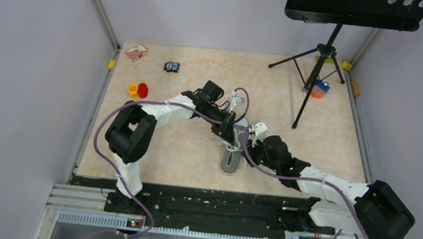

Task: Tie the shoes
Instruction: Cross the shoelace with the shoelace.

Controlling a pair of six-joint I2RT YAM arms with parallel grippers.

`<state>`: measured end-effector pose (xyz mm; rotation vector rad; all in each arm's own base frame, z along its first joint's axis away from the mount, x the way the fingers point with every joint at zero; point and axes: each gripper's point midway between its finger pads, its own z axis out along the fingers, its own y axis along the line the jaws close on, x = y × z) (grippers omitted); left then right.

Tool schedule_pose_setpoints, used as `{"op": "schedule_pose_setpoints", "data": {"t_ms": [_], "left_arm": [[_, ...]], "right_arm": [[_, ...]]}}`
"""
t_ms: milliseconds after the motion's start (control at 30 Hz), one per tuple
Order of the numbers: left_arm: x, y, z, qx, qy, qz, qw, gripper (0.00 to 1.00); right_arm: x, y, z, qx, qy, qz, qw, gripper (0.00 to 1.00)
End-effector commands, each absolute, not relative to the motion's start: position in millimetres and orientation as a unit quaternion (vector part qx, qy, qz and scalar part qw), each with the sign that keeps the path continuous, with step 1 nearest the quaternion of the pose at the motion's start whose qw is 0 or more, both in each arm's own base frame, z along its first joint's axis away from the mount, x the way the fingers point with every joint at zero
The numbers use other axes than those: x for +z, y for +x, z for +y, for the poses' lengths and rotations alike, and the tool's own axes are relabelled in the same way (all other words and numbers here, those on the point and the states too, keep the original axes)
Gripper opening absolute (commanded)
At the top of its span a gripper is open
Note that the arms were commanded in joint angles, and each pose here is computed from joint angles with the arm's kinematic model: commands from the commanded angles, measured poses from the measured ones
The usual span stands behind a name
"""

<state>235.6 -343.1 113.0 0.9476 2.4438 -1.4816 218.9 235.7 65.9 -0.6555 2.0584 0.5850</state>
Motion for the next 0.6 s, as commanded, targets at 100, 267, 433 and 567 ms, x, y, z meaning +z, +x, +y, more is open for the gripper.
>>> {"op": "schedule_pose_setpoints", "data": {"t_ms": [100, 267, 433, 567], "left_arm": [[139, 240, -347, -0.510, 0.328, 0.790, 0.090, 0.00], [139, 240, -347, -0.512, 0.327, 0.789, 0.090, 0.00], [141, 239, -348, -0.515, 0.328, 0.787, 0.089, 0.00], [142, 238, -348, -0.516, 0.328, 0.786, 0.088, 0.00]], "right_arm": [[102, 224, 252, 0.270, -0.262, 0.797, 0.473, 0.00], [113, 224, 253, 0.281, -0.250, 0.792, 0.480, 0.00], [126, 230, 260, 0.296, -0.233, 0.784, 0.493, 0.00], [126, 238, 269, 0.302, -0.220, 0.789, 0.488, 0.00]]}}
